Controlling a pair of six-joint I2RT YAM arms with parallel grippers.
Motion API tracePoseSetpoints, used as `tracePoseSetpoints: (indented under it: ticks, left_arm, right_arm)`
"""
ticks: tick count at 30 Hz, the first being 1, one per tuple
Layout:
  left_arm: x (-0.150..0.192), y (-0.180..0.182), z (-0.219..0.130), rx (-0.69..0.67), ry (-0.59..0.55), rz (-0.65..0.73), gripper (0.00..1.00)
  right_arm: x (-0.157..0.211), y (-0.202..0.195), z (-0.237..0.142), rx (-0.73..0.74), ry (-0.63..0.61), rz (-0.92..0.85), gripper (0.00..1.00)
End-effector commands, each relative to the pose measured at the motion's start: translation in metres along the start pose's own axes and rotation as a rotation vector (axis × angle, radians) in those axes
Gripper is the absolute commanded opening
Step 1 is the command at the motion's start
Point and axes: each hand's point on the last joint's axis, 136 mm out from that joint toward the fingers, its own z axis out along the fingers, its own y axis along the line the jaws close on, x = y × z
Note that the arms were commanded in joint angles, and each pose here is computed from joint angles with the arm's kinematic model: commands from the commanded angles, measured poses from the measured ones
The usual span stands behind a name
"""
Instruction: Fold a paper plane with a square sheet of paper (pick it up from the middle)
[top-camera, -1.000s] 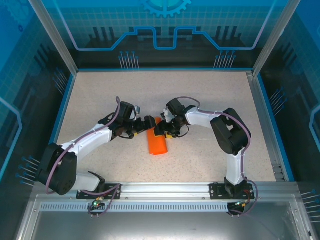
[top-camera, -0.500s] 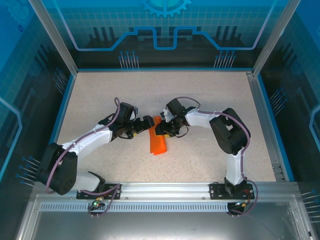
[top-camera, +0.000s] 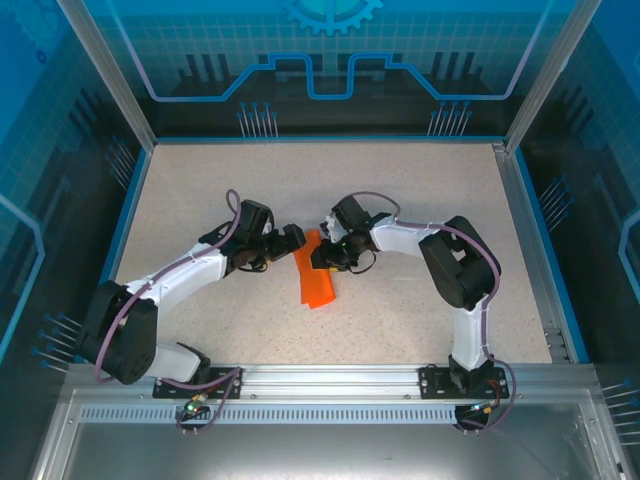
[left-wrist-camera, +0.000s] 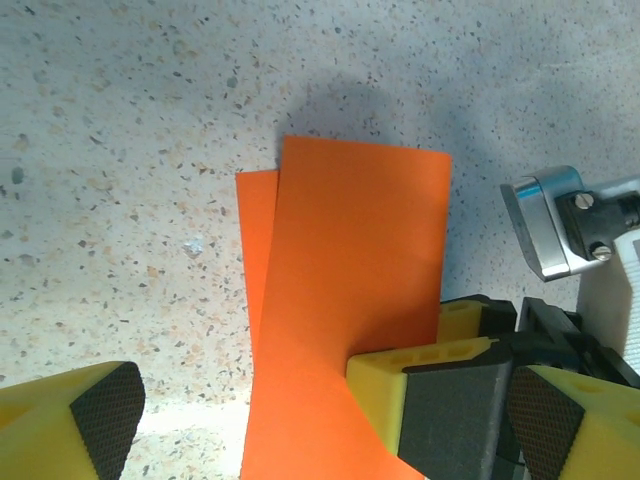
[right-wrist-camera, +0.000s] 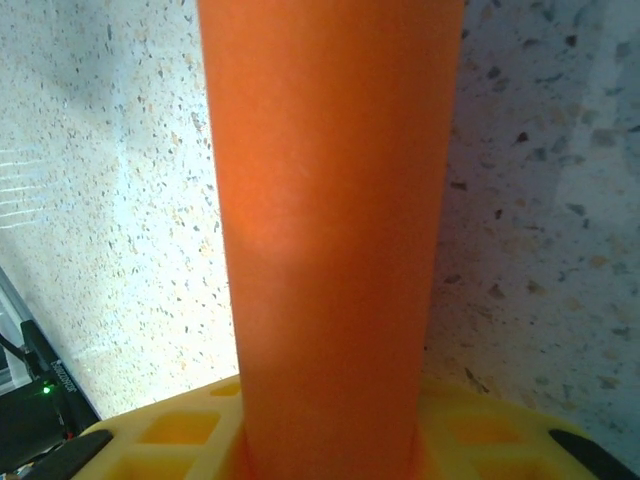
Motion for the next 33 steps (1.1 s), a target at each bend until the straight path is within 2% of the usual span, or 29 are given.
tracePoseSetpoints:
  ticks: [1,9,18,27,33]
  left_arm:
    - [-0.006,-0.002,-0.004,-0.035,-0.017,-0.003,0.98]
    - [-0.010,-0.004,-0.003,-0.040,-0.021,0.003,0.98]
    - [-0.007,-0.010,0.000,-0.013,0.005,0.015,0.98]
    - [0.006,-0.019,-0.006,0.067,0.043,0.015,0.97]
    - [0.018,-0.027,0.001,0.142,0.088,0.006,0.97]
  right_arm:
    - [-0.005,0.005,-0.002,0.018,-0.009,-0.038,0.36]
    - [-0.015,-0.002,-0.018,0.058,-0.056,-0.027,0.35]
    - [-0.022,-0.028,-0.036,0.086,-0.132,0.075,0.34]
    - [-0.001,-0.048,-0.048,0.082,-0.243,0.249,0.36]
    - [0.022,-0.055,-0.042,0.014,-0.248,0.340,0.39]
